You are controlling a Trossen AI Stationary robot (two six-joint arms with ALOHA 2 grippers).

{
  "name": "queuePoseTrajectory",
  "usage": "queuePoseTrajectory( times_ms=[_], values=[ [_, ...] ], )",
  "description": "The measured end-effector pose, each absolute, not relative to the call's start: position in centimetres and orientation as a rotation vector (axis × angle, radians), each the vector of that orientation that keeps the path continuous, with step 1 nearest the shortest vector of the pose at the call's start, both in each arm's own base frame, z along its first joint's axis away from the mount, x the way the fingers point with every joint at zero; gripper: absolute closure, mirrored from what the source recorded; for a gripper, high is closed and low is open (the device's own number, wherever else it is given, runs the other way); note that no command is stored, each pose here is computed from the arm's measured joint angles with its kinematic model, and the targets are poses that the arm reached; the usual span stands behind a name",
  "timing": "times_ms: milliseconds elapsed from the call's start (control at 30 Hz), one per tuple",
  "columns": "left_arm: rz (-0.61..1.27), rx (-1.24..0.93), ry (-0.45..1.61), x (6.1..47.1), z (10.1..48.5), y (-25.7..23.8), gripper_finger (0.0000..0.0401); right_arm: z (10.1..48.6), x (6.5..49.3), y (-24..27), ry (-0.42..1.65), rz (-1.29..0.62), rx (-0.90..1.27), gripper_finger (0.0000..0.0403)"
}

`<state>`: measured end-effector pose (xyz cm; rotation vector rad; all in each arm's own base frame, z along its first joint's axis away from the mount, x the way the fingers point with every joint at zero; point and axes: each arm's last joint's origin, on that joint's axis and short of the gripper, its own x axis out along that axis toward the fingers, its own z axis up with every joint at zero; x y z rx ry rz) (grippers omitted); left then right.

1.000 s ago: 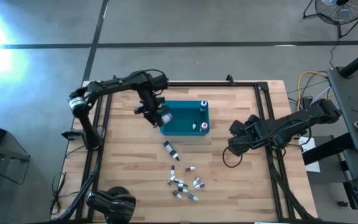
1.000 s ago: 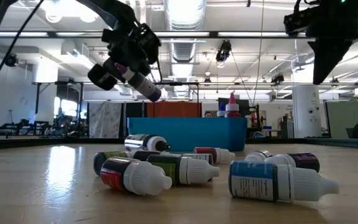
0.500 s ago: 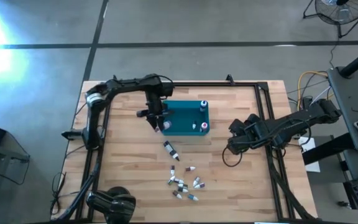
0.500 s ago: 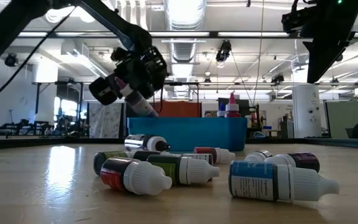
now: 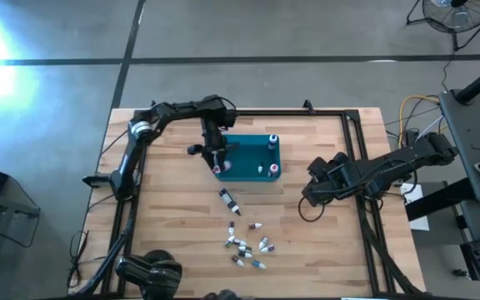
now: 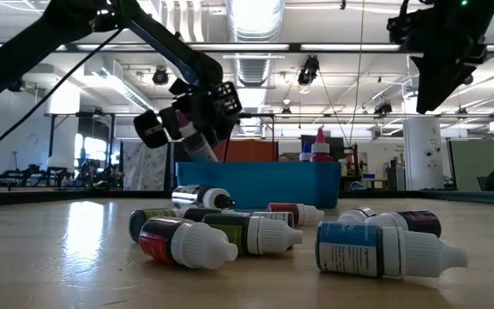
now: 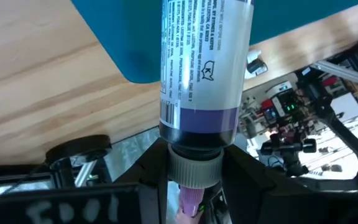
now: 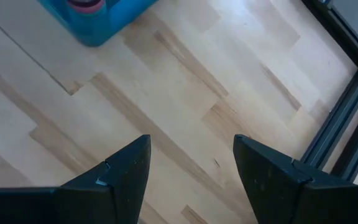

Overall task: Pick & Place food coloring
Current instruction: Put the violet food coloring bottle into the blue bin

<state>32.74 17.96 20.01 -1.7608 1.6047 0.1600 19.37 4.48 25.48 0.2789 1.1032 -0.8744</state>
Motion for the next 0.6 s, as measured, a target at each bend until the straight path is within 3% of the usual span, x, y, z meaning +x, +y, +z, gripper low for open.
queuePoseTrajectory(
  times_ms=[400,600],
  values=[
    [0.164,-1.768,1.607,32.75,20.07,17.84,0.0267,25.47,19.41,4.42,1.078,-0.892,0.273,0.0179],
    [0.161,-1.744,1.61,32.73,20.05,17.84,0.026,25.47,19.41,4.42,1.077,-0.892,0.273,0.0179]
  ],
)
